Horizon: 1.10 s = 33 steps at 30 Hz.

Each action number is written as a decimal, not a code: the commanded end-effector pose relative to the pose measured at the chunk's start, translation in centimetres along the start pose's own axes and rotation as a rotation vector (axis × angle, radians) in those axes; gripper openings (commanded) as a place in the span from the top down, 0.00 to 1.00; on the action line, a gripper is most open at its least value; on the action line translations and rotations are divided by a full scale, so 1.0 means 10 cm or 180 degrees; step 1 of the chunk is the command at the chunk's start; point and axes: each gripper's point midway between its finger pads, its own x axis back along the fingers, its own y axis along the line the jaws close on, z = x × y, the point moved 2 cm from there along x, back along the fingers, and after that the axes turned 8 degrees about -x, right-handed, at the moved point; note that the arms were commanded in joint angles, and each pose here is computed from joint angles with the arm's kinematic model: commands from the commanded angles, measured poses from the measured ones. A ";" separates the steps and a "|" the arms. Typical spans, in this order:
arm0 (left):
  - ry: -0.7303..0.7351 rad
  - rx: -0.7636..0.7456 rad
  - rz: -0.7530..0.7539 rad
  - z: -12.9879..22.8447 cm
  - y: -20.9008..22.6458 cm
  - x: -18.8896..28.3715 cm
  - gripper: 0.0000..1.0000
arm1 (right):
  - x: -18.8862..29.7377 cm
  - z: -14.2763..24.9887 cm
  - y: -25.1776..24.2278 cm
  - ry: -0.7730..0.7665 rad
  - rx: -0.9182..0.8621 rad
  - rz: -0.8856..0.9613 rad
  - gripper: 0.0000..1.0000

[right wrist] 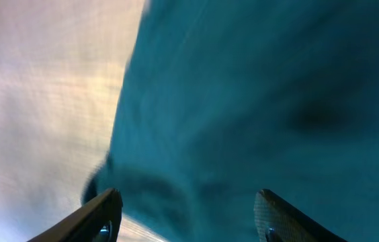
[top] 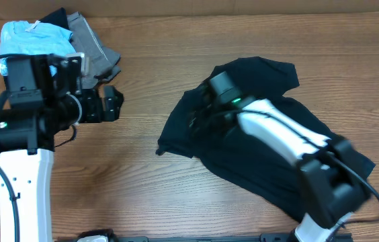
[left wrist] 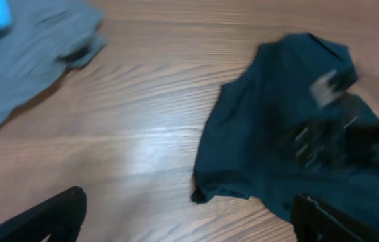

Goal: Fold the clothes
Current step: 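Drag the black t-shirt left to the table center with the right gripper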

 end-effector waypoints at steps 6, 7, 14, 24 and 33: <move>0.0482 -0.0888 0.0107 -0.04 -0.57 -0.87 0.17 | 1.88 -0.54 -0.12 -0.1353 -0.0309 -0.0499 0.32; 0.0560 -0.0945 0.0125 -0.02 -0.63 -1.00 0.18 | 2.03 -0.52 -0.17 -0.1445 -0.0354 -0.0509 0.32; 0.1059 -0.1138 0.0316 0.28 -0.87 -2.04 0.30 | 2.60 -0.20 -0.49 -0.1669 -0.0623 -0.0401 0.28; 0.1435 -0.1171 0.0268 0.70 -0.78 -2.92 0.21 | 2.59 -0.06 -1.00 -0.1721 -0.0958 0.0470 0.20; 0.1496 -0.1178 0.0116 0.80 -0.64 -3.13 0.60 | 2.60 -0.14 -1.29 -0.1896 -0.1292 0.0906 0.08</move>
